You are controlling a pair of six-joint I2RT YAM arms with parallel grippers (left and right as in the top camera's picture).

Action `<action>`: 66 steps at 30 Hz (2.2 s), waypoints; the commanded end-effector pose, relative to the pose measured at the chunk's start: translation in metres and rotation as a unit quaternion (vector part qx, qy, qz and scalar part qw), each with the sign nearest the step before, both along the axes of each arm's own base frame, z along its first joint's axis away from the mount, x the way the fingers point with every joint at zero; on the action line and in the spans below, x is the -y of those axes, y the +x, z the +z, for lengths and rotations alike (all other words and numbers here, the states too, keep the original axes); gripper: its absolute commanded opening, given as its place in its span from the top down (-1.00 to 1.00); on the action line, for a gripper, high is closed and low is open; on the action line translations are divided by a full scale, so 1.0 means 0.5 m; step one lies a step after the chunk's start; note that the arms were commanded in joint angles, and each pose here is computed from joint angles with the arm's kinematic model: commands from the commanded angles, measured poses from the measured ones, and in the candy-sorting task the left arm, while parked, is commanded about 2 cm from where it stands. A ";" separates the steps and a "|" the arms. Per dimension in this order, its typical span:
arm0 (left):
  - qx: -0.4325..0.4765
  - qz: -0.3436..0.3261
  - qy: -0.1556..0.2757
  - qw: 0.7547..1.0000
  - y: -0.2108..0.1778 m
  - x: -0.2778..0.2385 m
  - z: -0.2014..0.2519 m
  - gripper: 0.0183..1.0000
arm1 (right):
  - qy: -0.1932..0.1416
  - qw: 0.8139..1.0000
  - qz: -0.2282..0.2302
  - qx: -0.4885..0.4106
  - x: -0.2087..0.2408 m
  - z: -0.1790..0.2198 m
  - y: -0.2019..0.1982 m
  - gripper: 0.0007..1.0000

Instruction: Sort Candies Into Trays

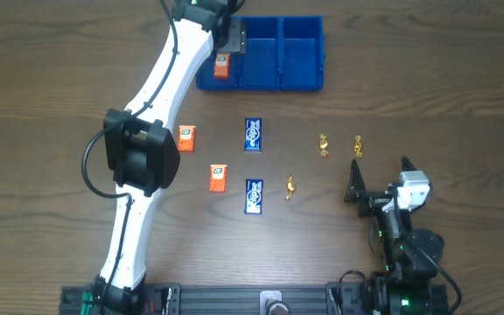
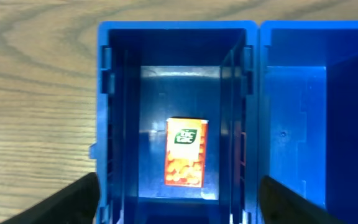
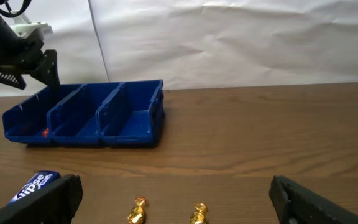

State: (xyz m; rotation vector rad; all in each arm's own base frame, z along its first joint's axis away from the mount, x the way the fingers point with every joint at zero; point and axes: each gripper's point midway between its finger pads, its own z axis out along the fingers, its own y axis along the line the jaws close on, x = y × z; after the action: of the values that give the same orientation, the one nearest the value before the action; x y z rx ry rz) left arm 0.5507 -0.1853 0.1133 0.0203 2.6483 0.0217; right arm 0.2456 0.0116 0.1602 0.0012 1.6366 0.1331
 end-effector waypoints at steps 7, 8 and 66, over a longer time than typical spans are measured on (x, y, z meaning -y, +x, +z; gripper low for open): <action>0.091 0.047 -0.015 0.995 -0.222 -0.120 0.179 -0.77 | -0.003 1.000 0.000 0.000 0.001 -0.001 0.000 -1.00; 0.067 0.057 -0.009 0.996 -0.267 -0.143 0.117 -0.75 | -0.003 1.000 0.000 0.000 0.001 -0.001 0.000 -1.00; 0.100 0.014 -0.068 0.993 -0.048 -0.027 0.189 0.39 | -0.003 1.000 0.000 0.000 0.001 -0.001 0.000 -1.00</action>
State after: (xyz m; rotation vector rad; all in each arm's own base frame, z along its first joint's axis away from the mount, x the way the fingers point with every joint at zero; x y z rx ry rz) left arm 0.5044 -0.1694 0.2600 -0.0600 2.3395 -0.2090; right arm 0.2456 0.0117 0.1603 0.0009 1.6366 0.1334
